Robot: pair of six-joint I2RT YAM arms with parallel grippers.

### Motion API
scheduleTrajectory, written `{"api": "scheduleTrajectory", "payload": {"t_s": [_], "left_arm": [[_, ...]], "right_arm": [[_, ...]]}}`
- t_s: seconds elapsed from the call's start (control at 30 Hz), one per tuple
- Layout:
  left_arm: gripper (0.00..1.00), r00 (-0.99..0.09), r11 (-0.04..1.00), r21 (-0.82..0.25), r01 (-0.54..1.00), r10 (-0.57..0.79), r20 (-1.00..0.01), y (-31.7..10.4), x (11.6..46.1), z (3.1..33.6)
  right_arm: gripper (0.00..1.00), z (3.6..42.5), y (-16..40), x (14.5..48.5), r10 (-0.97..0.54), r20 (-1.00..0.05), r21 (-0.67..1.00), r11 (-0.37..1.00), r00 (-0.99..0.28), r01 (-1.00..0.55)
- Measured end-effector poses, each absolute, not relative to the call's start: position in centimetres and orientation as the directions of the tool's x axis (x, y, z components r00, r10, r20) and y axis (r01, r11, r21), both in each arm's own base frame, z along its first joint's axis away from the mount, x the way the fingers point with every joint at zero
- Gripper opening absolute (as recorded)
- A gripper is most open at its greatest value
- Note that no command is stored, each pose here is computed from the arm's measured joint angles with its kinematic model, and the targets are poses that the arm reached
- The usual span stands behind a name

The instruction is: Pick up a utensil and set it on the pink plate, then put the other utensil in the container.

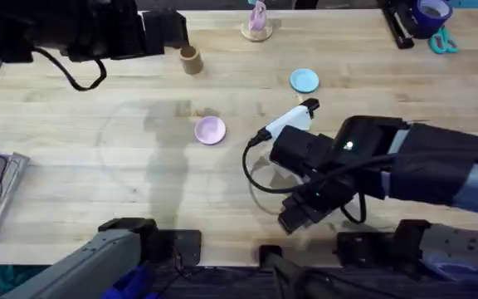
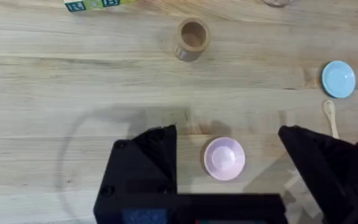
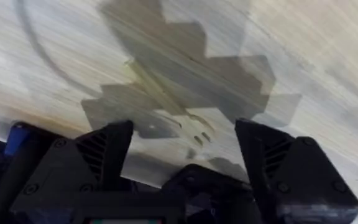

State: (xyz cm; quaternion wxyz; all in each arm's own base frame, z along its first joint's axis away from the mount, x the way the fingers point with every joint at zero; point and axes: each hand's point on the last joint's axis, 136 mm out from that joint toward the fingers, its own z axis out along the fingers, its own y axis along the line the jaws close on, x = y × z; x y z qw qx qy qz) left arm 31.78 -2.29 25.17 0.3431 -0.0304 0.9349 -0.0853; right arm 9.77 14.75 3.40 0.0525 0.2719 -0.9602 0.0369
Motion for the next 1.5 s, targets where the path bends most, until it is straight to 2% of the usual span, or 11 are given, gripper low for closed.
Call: {"api": "scheduleTrajectory", "payload": {"t_s": [0.03, 0.07, 0.27, 0.5, 0.67, 0.93, 1.33, 1.5], "left_arm": [[0.993, -0.763, 0.984, -0.18, 0.002, -0.115, -0.636, -2.3, 31.8, 25.2], [0.994, -0.763, 0.984, -0.18, 0.002, -0.115, -0.636, -2.3, 31.8, 25.2], [0.993, -0.763, 0.984, -0.18, 0.001, -0.115, -0.636, -2.3, 31.8, 25.2], [0.993, -0.763, 0.984, -0.18, 0.001, -0.115, -0.636, -2.3, 31.8, 25.2], [0.993, -0.763, 0.984, -0.18, 0.001, -0.115, -0.636, -2.3, 31.8, 25.2], [0.993, -0.763, 0.984, -0.18, 0.001, -0.115, -0.636, -2.3, 31.8, 25.2], [0.993, -0.763, 0.984, -0.18, 0.002, -0.115, -0.636, -2.3, 31.8, 25.2], [0.993, -0.763, 0.984, -0.18, 0.001, -0.115, -0.636, -2.3, 31.8, 25.2]], "right_arm": [[0.937, 3.4, 14.8, 9.7, -0.521, 0.121, -0.037, 0.848, -0.845, -0.528], [0.782, 3.3, 15.2, 9.6, -0.529, 0.126, -0.016, 0.845, -0.839, -0.535], [0.447, 3.3, 15.3, 9.5, -0.541, 0.127, -0.008, 0.838, -0.831, -0.546], [0.333, 3.3, 15.4, 9.4, -0.542, 0.129, -0.001, 0.837, -0.83, -0.547], [0.145, 3.3, 15.5, 9.3, -0.543, 0.13, 0.007, 0.837, -0.83, -0.547], [0.039, 3.3, 15.6, 9.2, -0.544, 0.132, 0.014, 0.837, -0.829, -0.547], [0.031, 3.9, 14.8, 9.2, -0.54, 0.16, -0.022, 0.835, -0.827, -0.549], [0.031, 5.7, 15.5, 10.7, -0.549, 0.111, -0.053, 0.829, -0.829, -0.556]]}}
